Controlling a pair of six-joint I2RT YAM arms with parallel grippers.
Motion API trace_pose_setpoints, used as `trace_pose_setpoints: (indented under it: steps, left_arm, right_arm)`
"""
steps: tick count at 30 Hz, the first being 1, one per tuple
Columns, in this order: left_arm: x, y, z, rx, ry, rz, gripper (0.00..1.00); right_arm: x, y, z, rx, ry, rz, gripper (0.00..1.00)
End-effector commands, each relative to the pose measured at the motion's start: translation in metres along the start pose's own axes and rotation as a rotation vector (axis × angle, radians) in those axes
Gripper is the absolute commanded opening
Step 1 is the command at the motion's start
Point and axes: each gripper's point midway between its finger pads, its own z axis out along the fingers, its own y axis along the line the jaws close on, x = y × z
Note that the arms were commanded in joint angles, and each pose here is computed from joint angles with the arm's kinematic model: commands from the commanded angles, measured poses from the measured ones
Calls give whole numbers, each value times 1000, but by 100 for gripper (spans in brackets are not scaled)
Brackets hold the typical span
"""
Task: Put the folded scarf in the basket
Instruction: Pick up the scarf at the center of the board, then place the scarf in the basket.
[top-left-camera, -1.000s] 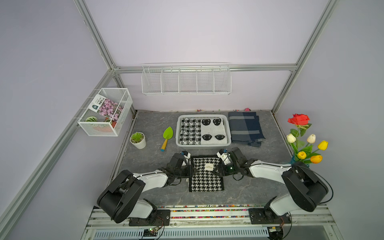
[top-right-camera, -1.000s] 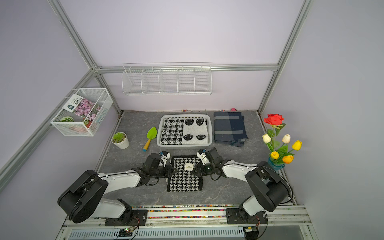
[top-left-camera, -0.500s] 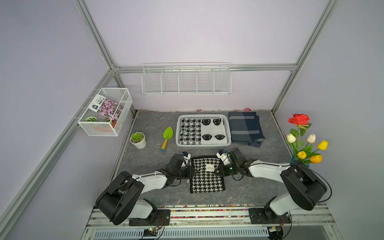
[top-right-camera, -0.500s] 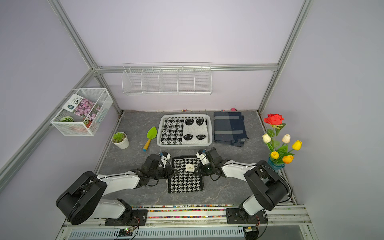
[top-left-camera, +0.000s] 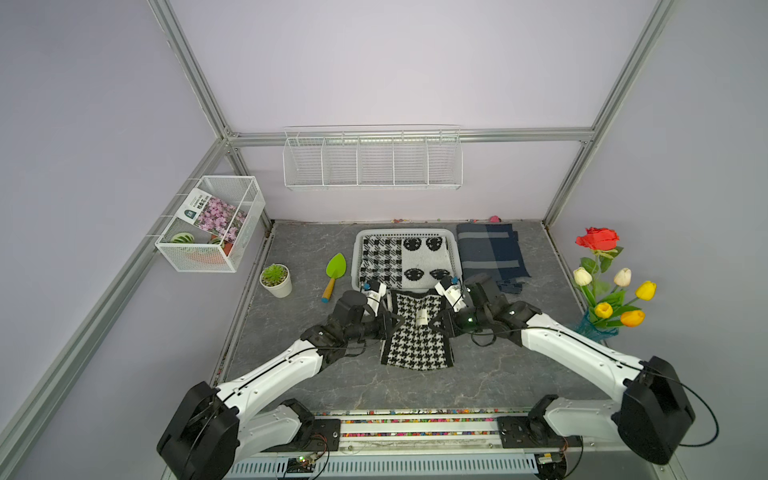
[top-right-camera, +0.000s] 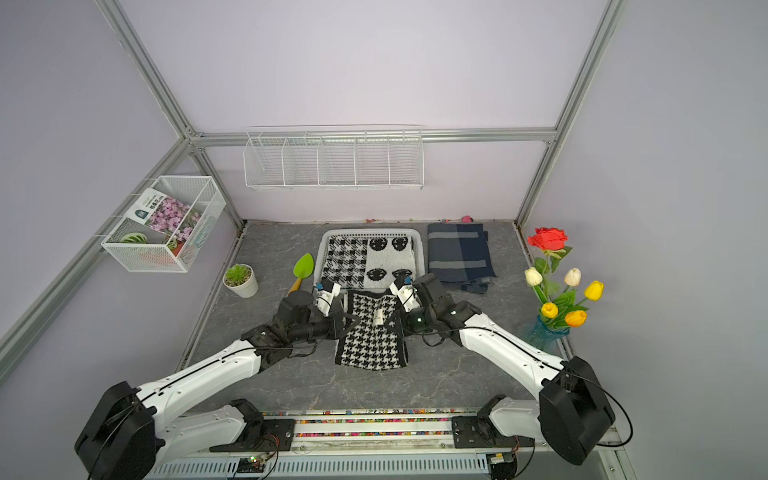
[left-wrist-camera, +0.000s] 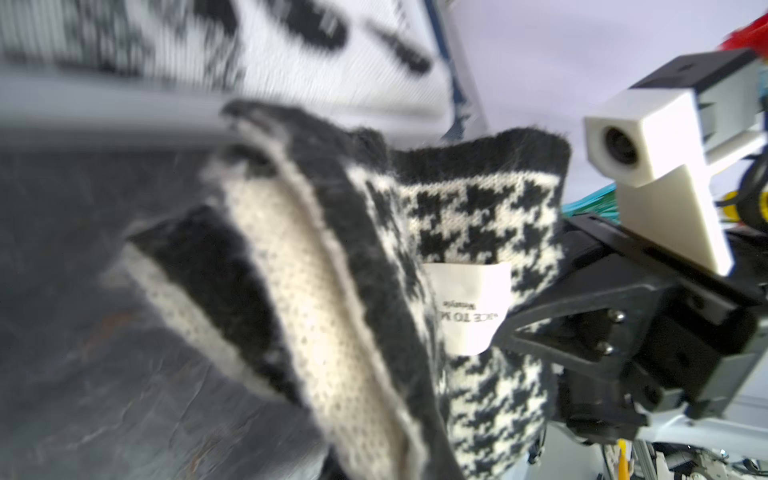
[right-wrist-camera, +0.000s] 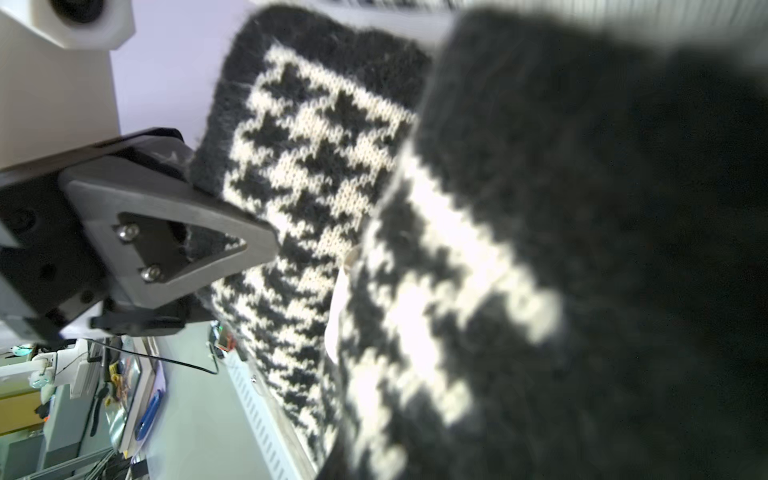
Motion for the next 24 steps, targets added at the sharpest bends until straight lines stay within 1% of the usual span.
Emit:
trace_pose_setpoints:
  steps: [1, 5, 7, 10, 13, 16, 18, 21, 24]
  left_arm:
    - [-29, -25, -11, 6, -54, 31, 0]
    - [-74, -45, -20, 11, -138, 61, 0]
    - [-97, -48, -25, 9, -173, 54, 0]
    - [-134, -44, -33, -12, -230, 50, 0]
    - [-169, -34, -34, -47, -275, 51, 0]
    - [-192, -23, -19, -34, -277, 31, 0]
    - [-202, -11, -4, -42, -271, 18, 0]
    - [-212, 15, 23, -79, -238, -3, 0]
    - [-217, 43, 49, -101, -213, -12, 0]
  right_arm:
    - [-16, 16, -16, 2, -5, -32, 0]
    - [-61, 31, -29, -11, -75, -67, 0]
    - [-85, 34, -34, -5, -118, -79, 0]
    - [-119, 39, -35, -19, -147, -89, 0]
    - [-149, 33, -27, -18, -148, -80, 0]
    - [-172, 19, -11, -30, -126, -65, 0]
    - [-184, 5, 2, -39, -116, -29, 0]
    - [-201, -17, 22, -48, -111, 5, 0]
    - [-212, -46, 45, -20, -105, 18, 0]
